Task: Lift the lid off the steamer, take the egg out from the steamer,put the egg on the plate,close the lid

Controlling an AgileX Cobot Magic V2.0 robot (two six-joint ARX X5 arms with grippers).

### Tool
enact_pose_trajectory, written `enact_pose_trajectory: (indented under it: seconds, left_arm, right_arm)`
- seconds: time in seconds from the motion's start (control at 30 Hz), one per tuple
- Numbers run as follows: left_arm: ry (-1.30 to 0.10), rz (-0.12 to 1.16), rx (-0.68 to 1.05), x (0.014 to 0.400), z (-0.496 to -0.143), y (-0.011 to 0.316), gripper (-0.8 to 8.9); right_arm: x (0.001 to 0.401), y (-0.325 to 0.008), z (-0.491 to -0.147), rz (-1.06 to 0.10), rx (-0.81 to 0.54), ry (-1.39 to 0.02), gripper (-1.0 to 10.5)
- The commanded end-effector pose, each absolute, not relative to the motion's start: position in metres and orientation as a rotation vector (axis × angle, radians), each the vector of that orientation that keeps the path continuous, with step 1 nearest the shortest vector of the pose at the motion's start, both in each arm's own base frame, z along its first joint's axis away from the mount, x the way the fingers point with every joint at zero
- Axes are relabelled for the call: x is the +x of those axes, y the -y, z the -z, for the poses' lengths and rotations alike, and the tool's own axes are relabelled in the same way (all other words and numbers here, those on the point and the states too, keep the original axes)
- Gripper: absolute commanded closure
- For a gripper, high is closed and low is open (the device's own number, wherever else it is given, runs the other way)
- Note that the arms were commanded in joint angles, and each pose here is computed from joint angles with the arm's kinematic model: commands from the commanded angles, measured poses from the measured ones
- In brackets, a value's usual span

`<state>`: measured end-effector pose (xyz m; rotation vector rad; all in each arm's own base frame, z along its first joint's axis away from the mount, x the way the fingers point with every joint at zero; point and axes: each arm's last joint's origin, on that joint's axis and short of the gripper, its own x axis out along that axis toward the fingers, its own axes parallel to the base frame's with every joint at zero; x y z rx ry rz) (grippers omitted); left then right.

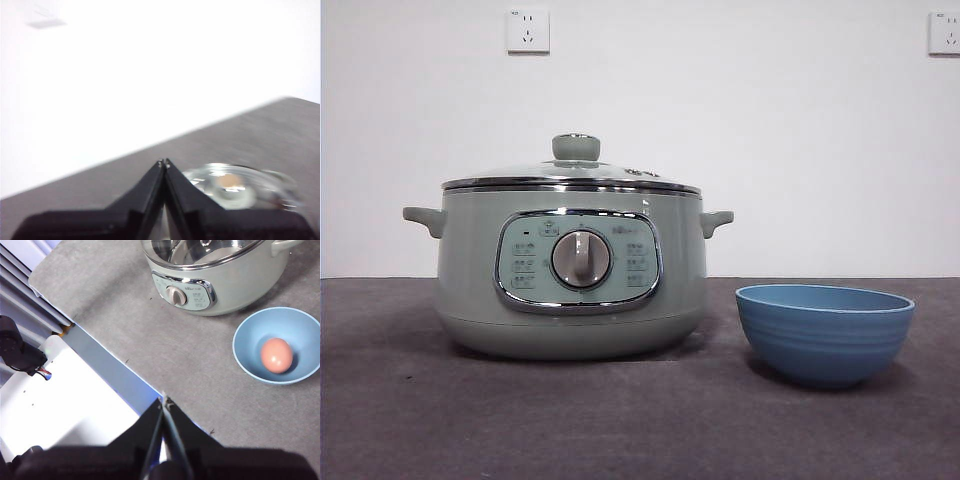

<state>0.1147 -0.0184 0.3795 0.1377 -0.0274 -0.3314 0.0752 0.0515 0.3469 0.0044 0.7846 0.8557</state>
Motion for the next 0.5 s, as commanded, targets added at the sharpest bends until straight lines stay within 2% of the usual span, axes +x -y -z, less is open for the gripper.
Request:
enact_pose_trajectory:
  seconds: [0.03, 0.23, 0.5]
  left_arm:
    - [0.060, 0.211, 0.156, 0.110, -0.349, 0.009, 8.17]
    - [0.057, 0.032, 0.153, 0.098, -0.283, 0.000, 8.17]
    - [-0.019, -0.028, 0.107, 0.096, -0.208, -0.005, 8.17]
  right_arm:
    - [0.075, -0.052, -0.347, -0.854, 0.008, -0.780, 9.5]
    - [0.075, -0.052, -0.347, -0.853, 0.008, -0.780, 9.5]
    - [0.075, -0.052, -0.347, -0.853, 0.008, -0.779, 9.5]
